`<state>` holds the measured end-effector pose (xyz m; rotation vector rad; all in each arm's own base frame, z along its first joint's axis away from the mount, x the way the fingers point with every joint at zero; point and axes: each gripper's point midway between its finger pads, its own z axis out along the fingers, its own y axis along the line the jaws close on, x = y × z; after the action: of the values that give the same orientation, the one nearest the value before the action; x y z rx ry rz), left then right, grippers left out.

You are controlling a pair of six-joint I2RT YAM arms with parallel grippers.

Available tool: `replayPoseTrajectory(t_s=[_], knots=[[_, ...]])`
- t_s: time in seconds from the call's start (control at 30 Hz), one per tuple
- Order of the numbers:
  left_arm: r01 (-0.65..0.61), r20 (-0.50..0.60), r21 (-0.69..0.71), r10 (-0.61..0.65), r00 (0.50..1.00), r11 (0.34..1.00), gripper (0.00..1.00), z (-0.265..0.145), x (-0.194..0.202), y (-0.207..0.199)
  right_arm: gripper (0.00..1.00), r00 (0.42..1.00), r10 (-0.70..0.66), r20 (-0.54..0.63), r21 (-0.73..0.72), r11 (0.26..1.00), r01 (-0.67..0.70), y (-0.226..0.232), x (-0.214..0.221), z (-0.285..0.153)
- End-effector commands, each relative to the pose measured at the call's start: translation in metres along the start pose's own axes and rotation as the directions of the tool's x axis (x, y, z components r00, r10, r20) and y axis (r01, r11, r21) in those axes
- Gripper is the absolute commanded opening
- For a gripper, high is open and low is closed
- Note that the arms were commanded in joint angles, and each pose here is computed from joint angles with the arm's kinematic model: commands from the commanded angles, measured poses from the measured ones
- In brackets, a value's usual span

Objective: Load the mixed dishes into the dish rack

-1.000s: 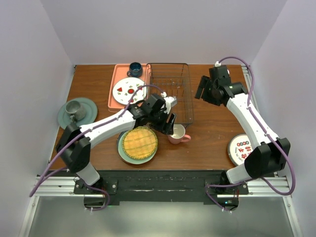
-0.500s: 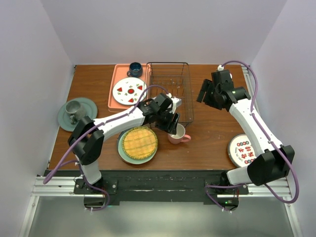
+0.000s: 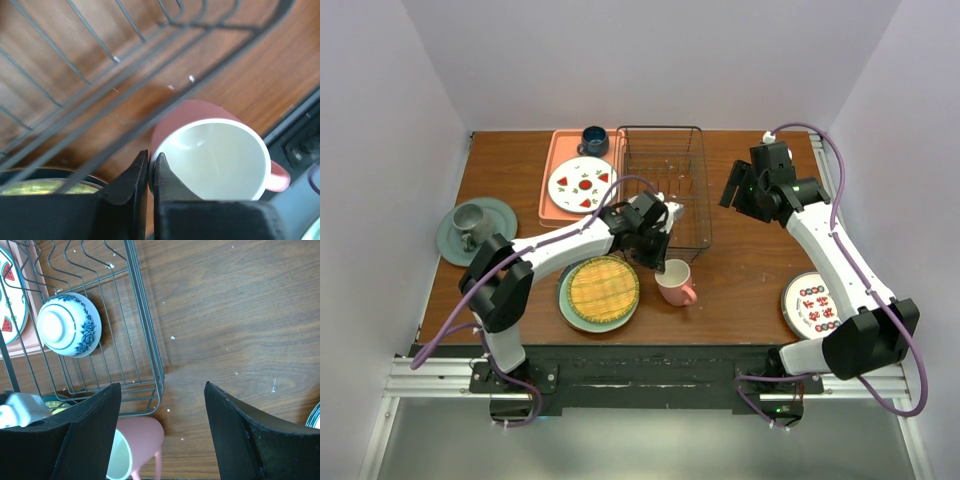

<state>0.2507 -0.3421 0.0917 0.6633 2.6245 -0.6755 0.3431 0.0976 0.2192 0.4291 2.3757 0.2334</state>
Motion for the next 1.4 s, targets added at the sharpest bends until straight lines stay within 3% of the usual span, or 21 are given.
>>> replayPoseTrajectory(t_s=[0.0, 0.23, 0.4, 0.53, 0.63, 0.73, 0.77, 0.83, 0.87, 0.93, 1.0, 1.07, 1.13, 1.37], knots=[[-0.009, 0.009, 0.071, 0.009, 1.000, 0.997, 0.00, -0.016, -0.001, -0.016, 0.71, 0.999, 0.021, 0.034, 0.001, 1.000, -0.021, -0.002, -0.005, -0.009], [-0.074, 0.067, 0.129, 0.066, 0.996, 0.989, 0.00, -0.042, -0.010, -0.031, 0.73, 0.999, 0.014, 0.047, -0.035, 0.999, -0.012, 0.007, -0.015, -0.023], [-0.141, 0.226, 0.177, 0.099, 0.969, 0.974, 0.00, -0.082, -0.057, -0.053, 0.85, 0.997, 0.008, 0.079, -0.098, 0.995, -0.001, 0.020, -0.030, -0.042], [-0.192, 0.422, 0.244, 0.074, 0.903, 0.951, 0.00, -0.128, -0.109, -0.059, 0.97, 0.990, 0.027, 0.137, -0.209, 0.978, 0.002, 0.041, -0.050, -0.062], [-0.259, 0.580, 0.278, 0.053, 0.813, 0.925, 0.00, -0.167, -0.145, -0.051, 0.99, 0.983, 0.049, 0.174, -0.344, 0.939, 0.014, 0.065, -0.066, -0.082], [-0.367, 0.738, 0.231, 0.084, 0.670, 0.901, 0.00, -0.209, -0.176, -0.048, 0.99, 0.980, 0.063, 0.189, -0.472, 0.881, 0.034, 0.088, -0.078, -0.100], [-0.420, 0.807, 0.189, 0.103, 0.582, 0.888, 0.00, -0.232, -0.190, -0.050, 0.99, 0.979, 0.070, 0.192, -0.500, 0.865, 0.036, 0.093, -0.081, -0.105], [-0.452, 0.856, 0.139, 0.122, 0.503, 0.881, 0.00, -0.252, -0.201, -0.051, 0.99, 0.974, 0.107, 0.201, -0.580, 0.814, 0.030, 0.106, -0.092, -0.118], [-0.474, 0.890, 0.109, 0.127, 0.438, 0.874, 0.00, -0.268, -0.211, -0.050, 0.99, 0.979, 0.104, 0.178, -0.639, 0.768, 0.035, 0.116, -0.090, -0.127], [-0.497, 0.921, 0.091, 0.117, 0.371, 0.863, 0.00, -0.290, -0.221, -0.054, 0.99, 0.973, 0.149, 0.178, -0.728, 0.685, 0.028, 0.134, -0.101, -0.142], [-0.546, 0.954, 0.076, 0.099, 0.284, 0.835, 0.00, -0.317, -0.228, -0.062, 0.99, 0.982, 0.156, 0.107, -0.822, 0.570, -0.001, 0.153, -0.095, -0.159], [-0.601, 0.975, 0.054, 0.087, 0.202, 0.798, 0.00, -0.339, -0.230, -0.070, 0.99, 0.977, 0.167, 0.131, -0.883, 0.467, 0.038, 0.167, -0.104, -0.179], [-0.633, 0.984, 0.061, 0.061, 0.169, 0.772, 0.00, -0.354, -0.231, -0.078, 0.99, 0.975, 0.183, 0.125, -0.915, 0.402, 0.042, 0.174, -0.108, -0.189], [-0.706, 0.999, 0.007, 0.030, 0.041, 0.709, 0.00, -0.396, -0.229, -0.096, 0.99, 0.980, 0.137, 0.146, -0.956, 0.275, 0.104, 0.185, -0.105, -0.213]])
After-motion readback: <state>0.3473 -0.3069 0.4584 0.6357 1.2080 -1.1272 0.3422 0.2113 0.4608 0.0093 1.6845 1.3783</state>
